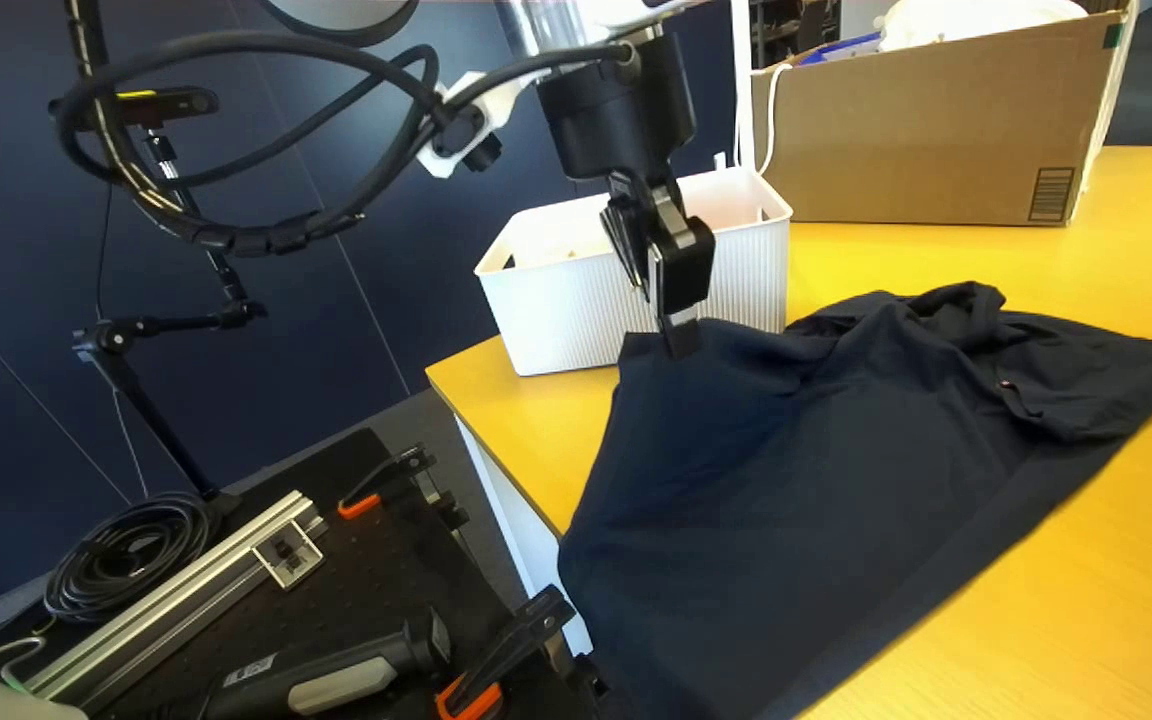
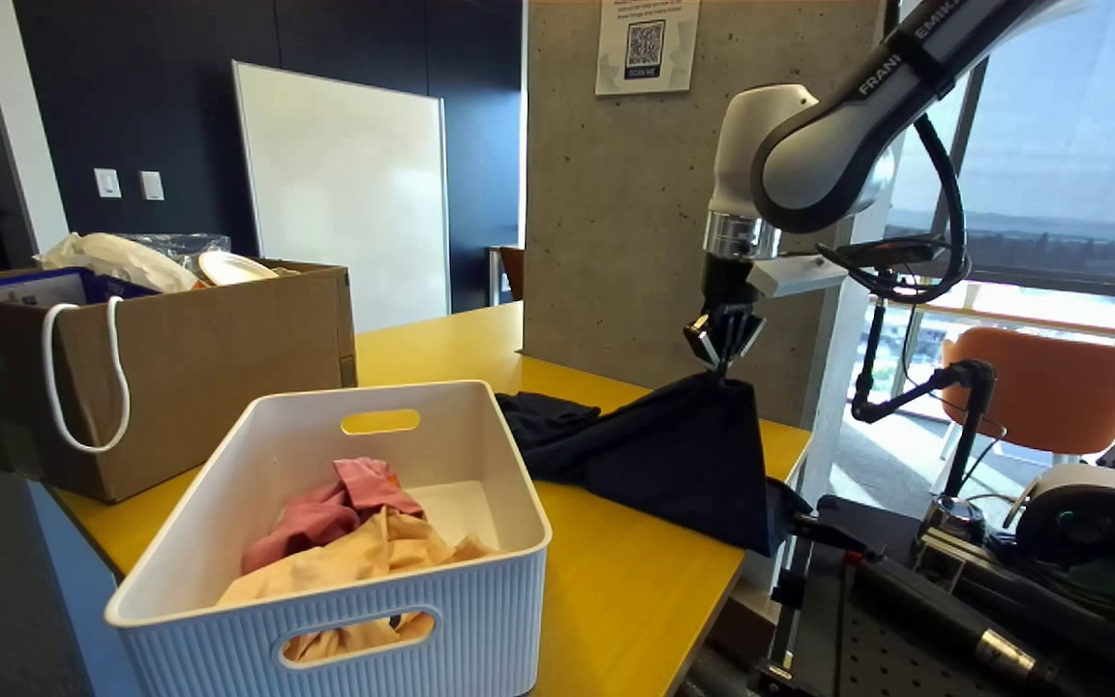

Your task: Fold the shirt on the table

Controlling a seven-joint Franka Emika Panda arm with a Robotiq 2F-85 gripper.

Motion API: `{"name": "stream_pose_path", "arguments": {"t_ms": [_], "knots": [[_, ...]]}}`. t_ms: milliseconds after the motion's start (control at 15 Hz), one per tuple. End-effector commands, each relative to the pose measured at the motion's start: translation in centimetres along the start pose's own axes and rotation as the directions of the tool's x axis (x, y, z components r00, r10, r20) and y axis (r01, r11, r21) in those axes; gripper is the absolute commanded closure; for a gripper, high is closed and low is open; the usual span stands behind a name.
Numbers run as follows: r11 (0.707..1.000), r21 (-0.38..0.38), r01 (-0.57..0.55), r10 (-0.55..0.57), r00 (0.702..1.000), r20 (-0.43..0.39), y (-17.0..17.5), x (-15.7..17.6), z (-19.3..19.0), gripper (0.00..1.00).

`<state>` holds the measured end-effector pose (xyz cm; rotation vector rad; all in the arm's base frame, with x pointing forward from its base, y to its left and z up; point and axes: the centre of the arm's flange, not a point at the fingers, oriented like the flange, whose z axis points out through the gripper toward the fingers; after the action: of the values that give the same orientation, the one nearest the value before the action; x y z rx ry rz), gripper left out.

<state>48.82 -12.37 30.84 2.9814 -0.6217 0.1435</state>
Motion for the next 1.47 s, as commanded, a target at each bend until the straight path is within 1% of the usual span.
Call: {"name": "stream_pose_path", "arguments": {"t_ms": [0, 133, 400, 667, 867, 1000, 1067, 1133, 1200, 1400], "knots": [[0.999, -0.015, -0.039, 0.040, 0.998, 0.053, 2.2, 1.9, 2.6, 0.99], [0.998, -0.024, -0.058, 0.060, 0.994, 0.087, 2.5, 1.7, 5.1, 0.99], [0.992, -0.076, -0.104, 0.115, 0.980, 0.164, 4.5, 0.0, 9.6, 0.99], [0.978, -0.121, -0.168, 0.191, 0.960, 0.203, 7.8, -1.0, 11.7, 0.99], [0.963, -0.149, -0.222, 0.251, 0.945, 0.212, 10.1, -0.8, 13.0, 0.99], [0.954, -0.168, -0.250, 0.284, 0.934, 0.219, 10.9, -0.3, 14.2, 0.99], [0.951, -0.173, -0.258, 0.292, 0.931, 0.220, 10.8, -0.1, 14.6, 0.71], [0.950, -0.171, -0.261, 0.295, 0.929, 0.222, 10.7, 0.0, 14.7, 0.70], [0.949, -0.175, -0.263, 0.299, 0.928, 0.221, 10.6, 0.0, 14.8, 0.65], [0.944, -0.184, -0.272, 0.308, 0.928, 0.209, 10.4, 0.0, 14.2, 0.44]]}}
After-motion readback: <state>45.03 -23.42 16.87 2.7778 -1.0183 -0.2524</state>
